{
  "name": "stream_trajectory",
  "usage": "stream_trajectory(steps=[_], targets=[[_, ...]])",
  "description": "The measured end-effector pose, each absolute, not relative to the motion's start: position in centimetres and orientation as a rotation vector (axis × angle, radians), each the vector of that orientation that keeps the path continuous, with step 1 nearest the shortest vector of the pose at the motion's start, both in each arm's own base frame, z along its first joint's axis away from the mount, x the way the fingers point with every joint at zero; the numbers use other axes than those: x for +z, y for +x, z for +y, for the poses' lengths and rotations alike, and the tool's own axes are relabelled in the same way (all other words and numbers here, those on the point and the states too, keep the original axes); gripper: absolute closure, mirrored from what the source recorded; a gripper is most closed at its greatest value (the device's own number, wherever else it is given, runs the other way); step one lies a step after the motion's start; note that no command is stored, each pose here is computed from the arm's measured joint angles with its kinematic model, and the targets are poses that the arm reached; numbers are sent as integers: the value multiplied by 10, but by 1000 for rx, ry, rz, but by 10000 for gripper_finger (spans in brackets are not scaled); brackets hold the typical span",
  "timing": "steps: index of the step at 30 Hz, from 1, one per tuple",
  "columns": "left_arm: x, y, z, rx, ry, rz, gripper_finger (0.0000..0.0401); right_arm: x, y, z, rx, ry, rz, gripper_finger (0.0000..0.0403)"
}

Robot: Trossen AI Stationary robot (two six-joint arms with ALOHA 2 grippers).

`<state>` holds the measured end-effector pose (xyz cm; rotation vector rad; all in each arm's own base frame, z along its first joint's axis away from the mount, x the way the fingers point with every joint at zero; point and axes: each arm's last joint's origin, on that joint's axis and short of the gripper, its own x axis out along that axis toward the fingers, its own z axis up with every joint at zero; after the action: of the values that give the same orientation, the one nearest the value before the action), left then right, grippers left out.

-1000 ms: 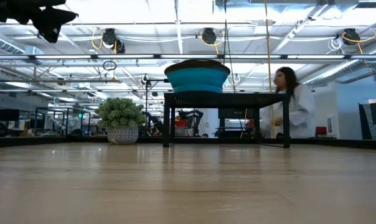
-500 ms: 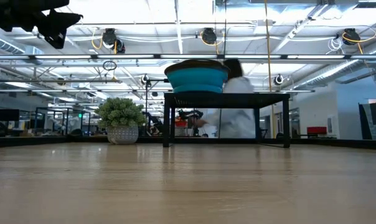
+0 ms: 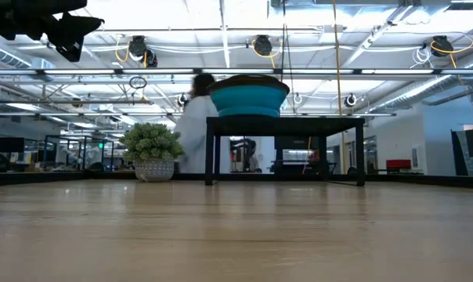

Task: Pick & Place Fruit
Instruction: Put the yellow table knife on the shelf

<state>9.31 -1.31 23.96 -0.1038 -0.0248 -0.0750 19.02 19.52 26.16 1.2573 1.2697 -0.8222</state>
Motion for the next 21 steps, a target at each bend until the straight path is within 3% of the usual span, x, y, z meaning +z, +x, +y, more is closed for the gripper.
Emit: stream_trajectory(steps=[21], targets=[[240,93,-12,-48,-172,-24,217,266,198,204,-649,1295,1264,402]])
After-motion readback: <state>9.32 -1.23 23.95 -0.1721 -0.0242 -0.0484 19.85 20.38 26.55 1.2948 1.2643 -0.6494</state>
